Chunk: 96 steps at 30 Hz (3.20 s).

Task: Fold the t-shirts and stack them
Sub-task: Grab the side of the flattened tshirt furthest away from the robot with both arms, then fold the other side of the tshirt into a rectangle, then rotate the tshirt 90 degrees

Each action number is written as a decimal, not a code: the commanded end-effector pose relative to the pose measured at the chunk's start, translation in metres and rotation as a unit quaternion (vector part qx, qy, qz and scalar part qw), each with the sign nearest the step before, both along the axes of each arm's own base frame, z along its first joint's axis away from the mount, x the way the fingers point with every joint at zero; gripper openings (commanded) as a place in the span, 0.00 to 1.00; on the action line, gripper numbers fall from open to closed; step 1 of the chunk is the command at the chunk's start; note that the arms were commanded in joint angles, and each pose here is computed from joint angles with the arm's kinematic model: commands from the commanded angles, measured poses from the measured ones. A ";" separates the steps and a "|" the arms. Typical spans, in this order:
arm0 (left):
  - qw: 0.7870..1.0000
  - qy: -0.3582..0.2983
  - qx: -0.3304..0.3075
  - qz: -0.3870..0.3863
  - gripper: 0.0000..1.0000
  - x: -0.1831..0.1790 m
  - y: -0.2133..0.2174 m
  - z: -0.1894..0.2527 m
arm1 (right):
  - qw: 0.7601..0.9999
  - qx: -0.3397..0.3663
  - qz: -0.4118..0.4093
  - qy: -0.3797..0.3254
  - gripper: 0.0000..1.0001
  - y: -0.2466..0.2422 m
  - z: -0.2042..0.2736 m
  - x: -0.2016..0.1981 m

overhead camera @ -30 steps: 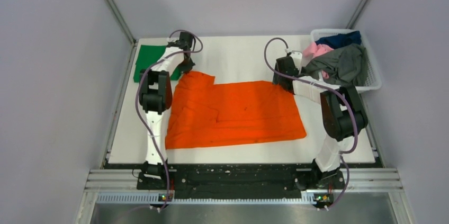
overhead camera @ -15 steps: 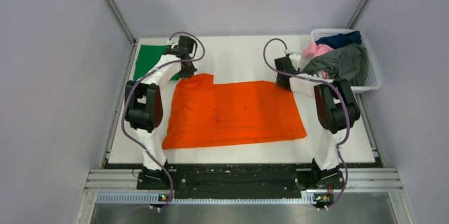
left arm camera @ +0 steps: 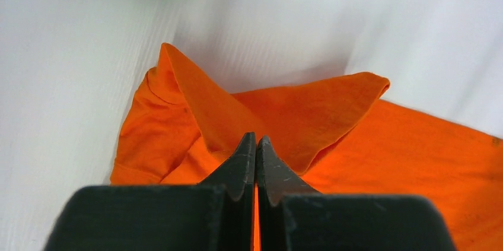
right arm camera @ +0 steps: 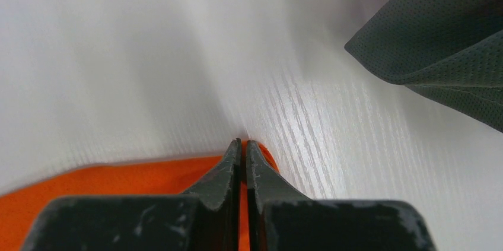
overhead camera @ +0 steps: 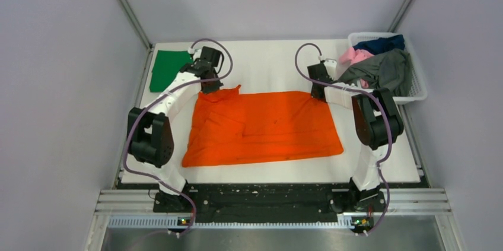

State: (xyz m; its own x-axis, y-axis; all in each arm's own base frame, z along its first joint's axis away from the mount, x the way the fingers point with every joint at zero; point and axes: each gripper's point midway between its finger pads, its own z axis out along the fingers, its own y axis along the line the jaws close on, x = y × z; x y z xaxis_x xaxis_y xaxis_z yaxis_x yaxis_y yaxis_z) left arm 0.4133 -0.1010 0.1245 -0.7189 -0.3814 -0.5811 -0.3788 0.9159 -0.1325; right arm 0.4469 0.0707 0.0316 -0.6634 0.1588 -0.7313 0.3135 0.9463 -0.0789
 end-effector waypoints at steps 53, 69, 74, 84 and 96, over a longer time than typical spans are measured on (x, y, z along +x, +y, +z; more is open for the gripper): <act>0.988 0.016 -0.146 0.036 0.65 -0.252 0.023 -0.024 | 0.994 0.029 -0.075 -0.068 0.78 -0.063 0.074 -0.160; 0.987 0.037 -0.158 -0.005 0.99 -0.158 -0.031 -0.056 | 0.939 0.238 0.250 -0.008 0.99 0.089 0.054 -0.129; 0.987 0.096 -0.125 0.043 0.99 -0.159 -0.013 -0.098 | 0.975 0.170 0.120 0.080 0.99 0.041 0.007 -0.139; 0.985 0.105 -0.092 0.101 0.99 -0.154 0.029 -0.110 | 0.984 0.155 -0.073 0.054 0.99 -0.060 0.011 -0.168; 0.985 0.086 -0.149 0.033 0.99 -0.038 -0.023 -0.091 | 0.925 0.290 0.227 -0.095 0.99 0.044 0.099 -0.143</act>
State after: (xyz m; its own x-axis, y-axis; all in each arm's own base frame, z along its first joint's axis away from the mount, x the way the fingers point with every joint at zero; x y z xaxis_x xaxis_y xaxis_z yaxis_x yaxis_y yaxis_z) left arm 0.3174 -0.0956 0.0296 -0.7490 -0.5981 -0.2850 -0.5569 0.8014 -0.2183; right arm 0.2970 0.0544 0.0988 -0.6295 0.4161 -0.6561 0.1610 0.8960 0.4138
